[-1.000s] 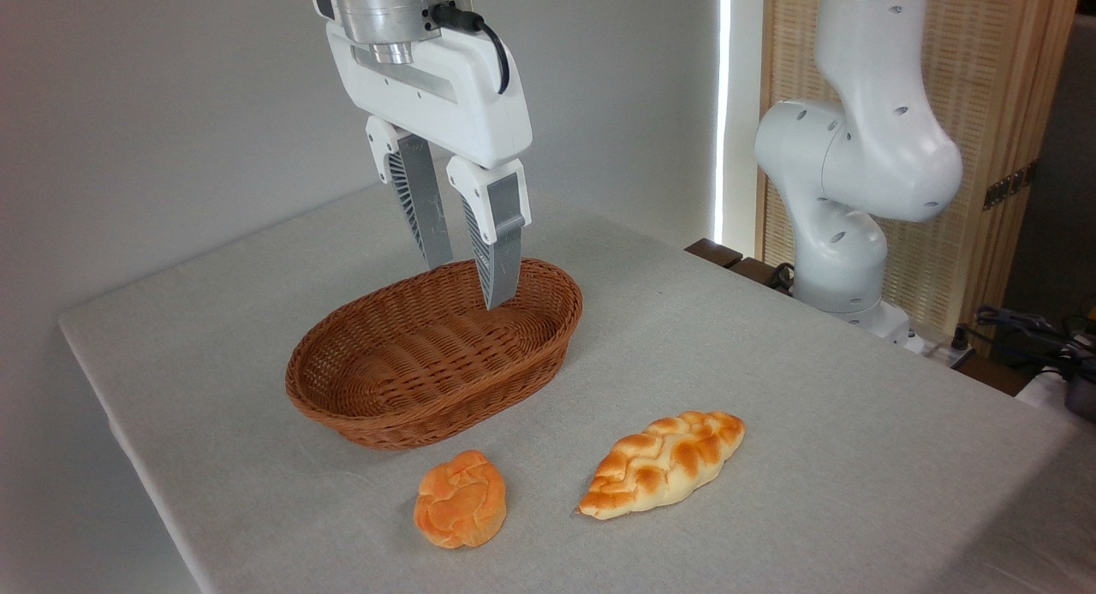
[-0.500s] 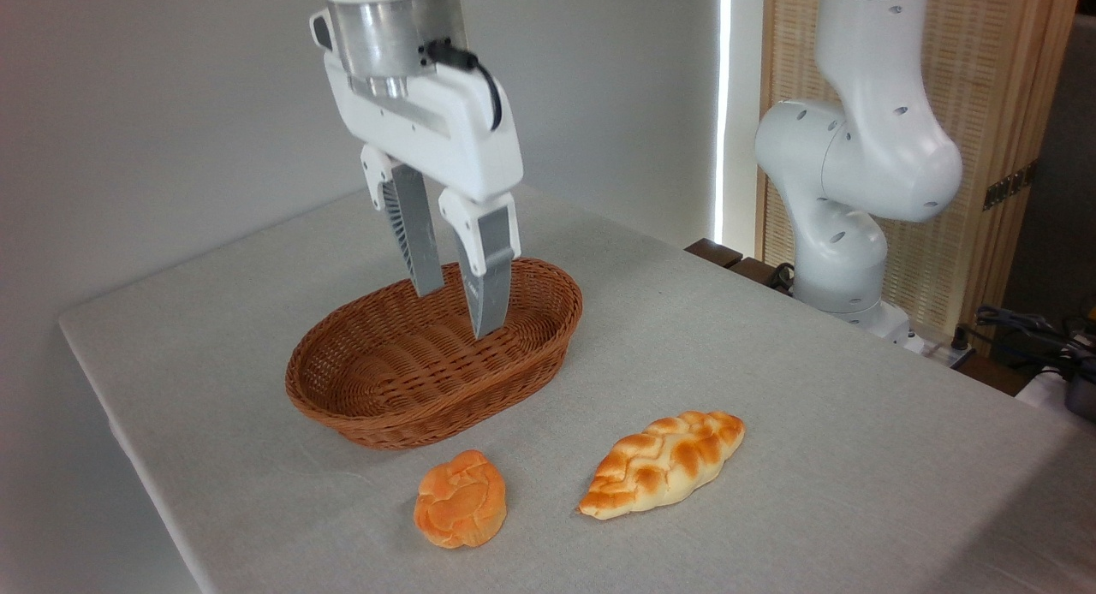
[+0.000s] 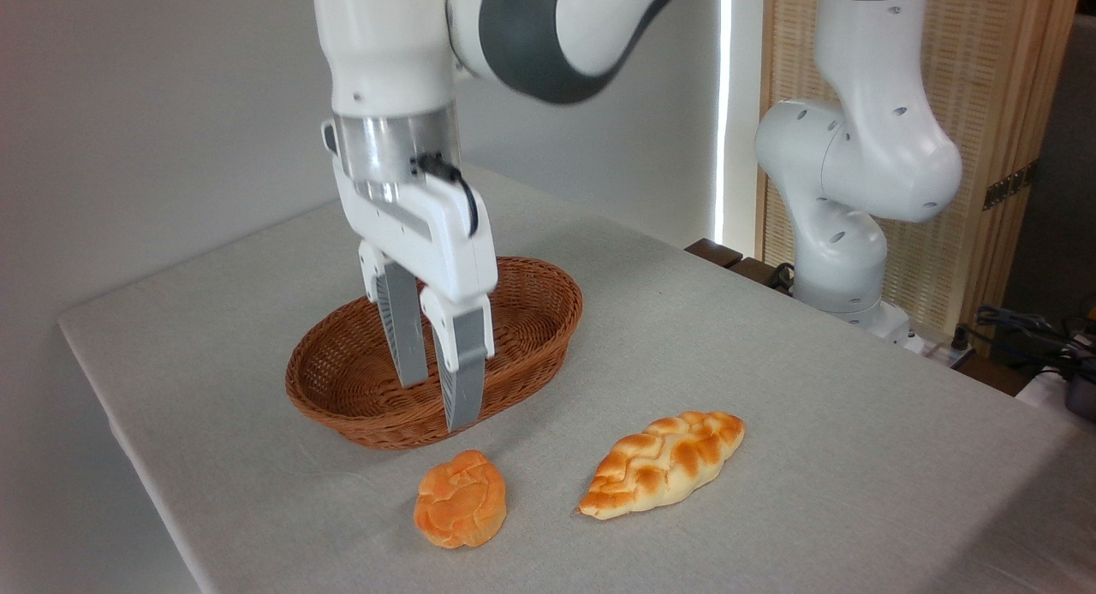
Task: Put bread into the basket
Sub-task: 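Lower the gripper around the round orange bun and close on it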
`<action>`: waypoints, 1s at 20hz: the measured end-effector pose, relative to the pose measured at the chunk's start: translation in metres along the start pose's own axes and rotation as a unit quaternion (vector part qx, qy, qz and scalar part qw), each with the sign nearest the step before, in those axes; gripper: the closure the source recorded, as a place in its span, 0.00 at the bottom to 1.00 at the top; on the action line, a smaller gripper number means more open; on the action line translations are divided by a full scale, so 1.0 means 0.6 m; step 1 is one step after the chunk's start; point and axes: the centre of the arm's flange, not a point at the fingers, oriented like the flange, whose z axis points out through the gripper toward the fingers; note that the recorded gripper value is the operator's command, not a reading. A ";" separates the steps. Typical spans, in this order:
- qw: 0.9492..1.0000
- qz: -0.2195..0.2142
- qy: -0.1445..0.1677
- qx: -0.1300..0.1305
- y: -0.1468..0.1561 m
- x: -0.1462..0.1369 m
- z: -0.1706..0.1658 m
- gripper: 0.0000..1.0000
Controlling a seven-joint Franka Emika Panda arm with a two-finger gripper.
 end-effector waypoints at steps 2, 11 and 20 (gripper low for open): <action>1.000 0.002 0.000 0.000 0.006 -0.003 0.032 0.00; 0.999 0.032 -0.023 0.031 0.014 -0.011 0.090 0.00; 0.998 0.045 -0.011 0.039 0.036 -0.017 0.153 0.24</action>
